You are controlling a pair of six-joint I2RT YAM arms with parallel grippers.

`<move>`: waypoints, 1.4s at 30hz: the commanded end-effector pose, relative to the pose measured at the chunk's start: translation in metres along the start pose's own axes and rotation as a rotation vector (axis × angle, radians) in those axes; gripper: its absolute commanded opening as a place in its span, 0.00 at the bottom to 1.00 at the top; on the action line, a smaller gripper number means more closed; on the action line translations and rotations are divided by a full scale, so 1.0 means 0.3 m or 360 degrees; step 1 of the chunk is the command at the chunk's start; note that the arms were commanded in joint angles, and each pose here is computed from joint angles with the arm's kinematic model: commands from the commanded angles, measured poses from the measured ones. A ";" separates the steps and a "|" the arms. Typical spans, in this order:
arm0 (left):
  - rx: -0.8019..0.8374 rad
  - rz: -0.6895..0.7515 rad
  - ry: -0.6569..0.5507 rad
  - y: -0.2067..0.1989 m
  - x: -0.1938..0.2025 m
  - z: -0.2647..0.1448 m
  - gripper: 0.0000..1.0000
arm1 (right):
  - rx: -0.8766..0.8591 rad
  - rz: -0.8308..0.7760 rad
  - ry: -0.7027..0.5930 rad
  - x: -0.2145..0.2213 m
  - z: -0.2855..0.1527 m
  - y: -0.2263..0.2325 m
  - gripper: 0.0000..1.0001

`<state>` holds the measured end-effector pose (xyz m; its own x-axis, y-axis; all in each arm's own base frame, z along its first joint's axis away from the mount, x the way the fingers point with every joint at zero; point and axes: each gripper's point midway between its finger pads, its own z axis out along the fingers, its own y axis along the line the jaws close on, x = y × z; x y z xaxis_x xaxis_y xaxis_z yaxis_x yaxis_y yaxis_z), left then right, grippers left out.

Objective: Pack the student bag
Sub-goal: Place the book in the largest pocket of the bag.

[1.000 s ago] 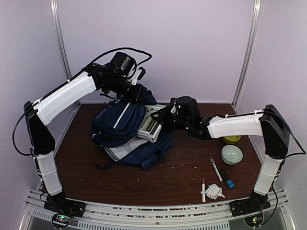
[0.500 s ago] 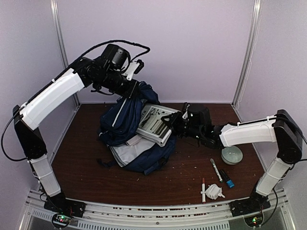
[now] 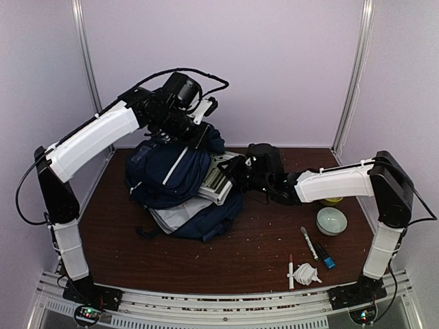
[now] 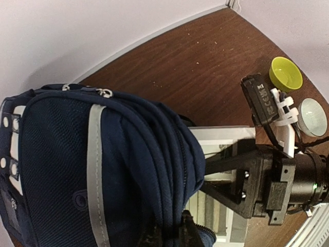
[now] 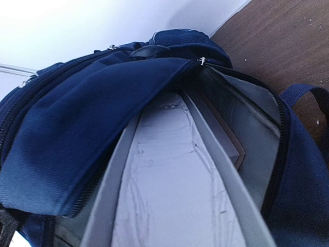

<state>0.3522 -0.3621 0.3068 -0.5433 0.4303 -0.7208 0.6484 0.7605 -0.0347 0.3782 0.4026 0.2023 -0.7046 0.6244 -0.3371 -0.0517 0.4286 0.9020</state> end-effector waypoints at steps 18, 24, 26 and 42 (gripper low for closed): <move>-0.0133 0.0304 0.0035 0.056 0.346 -0.140 0.98 | -0.0096 0.0198 0.0224 0.053 0.131 -0.225 0.30; -0.0560 0.0812 0.0023 0.105 0.556 -0.041 0.98 | -0.0138 0.0196 0.0246 0.049 0.139 -0.192 0.30; -0.0693 0.0798 -0.0046 0.142 0.556 -0.014 0.98 | -0.0155 0.0192 0.0256 0.049 0.136 -0.176 0.29; -0.0714 0.0636 -0.0200 0.240 0.527 0.141 0.90 | -0.0182 0.0163 0.0257 0.038 0.096 -0.136 0.29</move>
<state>0.3216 -0.2379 0.1231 -0.3297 0.7681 -0.5489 0.5118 0.6340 0.5798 0.4036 0.4063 0.1483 -0.7899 0.5822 -0.1925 -0.0287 0.2785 0.9600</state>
